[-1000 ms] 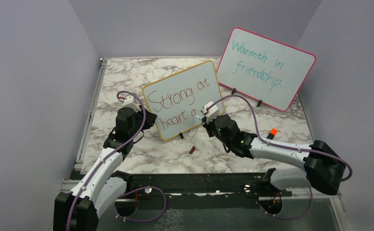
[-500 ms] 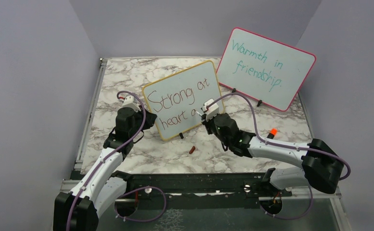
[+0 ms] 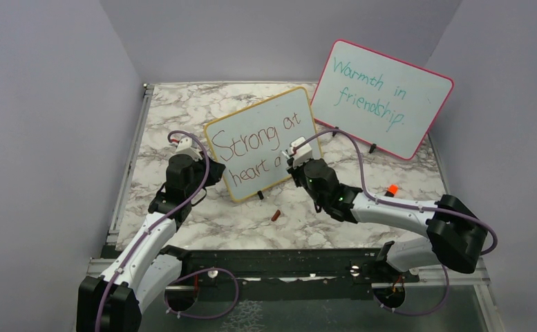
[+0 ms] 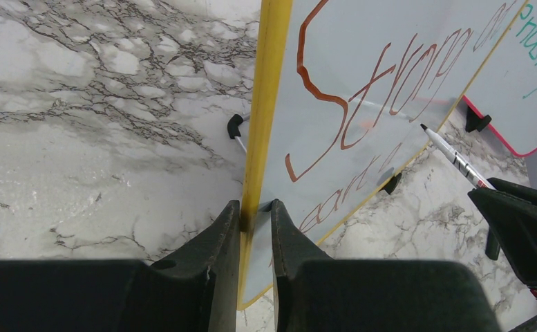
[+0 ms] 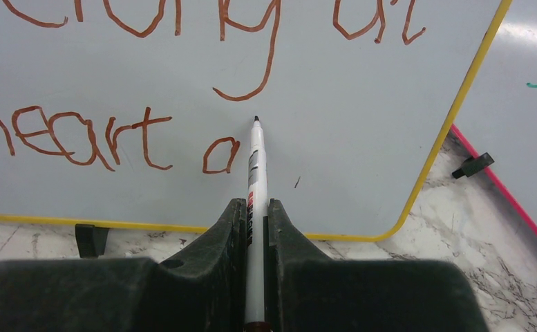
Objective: Write a sentence on the whiteboard
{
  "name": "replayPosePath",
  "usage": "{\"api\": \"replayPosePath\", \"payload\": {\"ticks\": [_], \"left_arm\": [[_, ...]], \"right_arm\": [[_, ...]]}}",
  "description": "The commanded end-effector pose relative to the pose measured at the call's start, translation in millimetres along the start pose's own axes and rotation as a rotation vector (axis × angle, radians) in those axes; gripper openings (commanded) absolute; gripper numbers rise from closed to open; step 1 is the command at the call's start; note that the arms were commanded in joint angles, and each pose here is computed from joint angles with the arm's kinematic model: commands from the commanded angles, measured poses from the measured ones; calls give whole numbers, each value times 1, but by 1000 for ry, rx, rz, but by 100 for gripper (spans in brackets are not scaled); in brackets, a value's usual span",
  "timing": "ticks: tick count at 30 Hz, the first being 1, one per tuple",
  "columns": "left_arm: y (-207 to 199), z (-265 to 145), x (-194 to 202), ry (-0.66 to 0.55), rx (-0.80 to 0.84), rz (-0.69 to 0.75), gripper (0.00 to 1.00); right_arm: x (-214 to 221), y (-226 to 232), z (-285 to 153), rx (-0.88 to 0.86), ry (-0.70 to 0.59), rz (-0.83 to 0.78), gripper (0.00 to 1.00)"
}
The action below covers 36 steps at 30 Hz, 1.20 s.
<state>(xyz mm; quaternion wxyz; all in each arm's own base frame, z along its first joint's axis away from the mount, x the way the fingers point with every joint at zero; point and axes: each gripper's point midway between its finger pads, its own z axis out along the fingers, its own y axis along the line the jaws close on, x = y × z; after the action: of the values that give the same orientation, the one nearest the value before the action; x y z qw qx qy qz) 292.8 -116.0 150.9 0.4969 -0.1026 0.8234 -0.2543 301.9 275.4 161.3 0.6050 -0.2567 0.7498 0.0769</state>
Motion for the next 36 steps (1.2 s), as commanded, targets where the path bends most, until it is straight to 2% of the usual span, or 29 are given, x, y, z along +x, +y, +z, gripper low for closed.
{"api": "replayPosePath", "payload": {"ticks": [1,11,36], "left_arm": [[14,2,2,-13,-55,1,0],[13,2,2,-14,-53,1,0],[14,2,0,-20,-61,0,0]], "right_arm": [[-19,-10,6,56,-52,17,1],[-12,-5,10,44,-28,2,1],[45,6,-7,-21,159,23,1]]}}
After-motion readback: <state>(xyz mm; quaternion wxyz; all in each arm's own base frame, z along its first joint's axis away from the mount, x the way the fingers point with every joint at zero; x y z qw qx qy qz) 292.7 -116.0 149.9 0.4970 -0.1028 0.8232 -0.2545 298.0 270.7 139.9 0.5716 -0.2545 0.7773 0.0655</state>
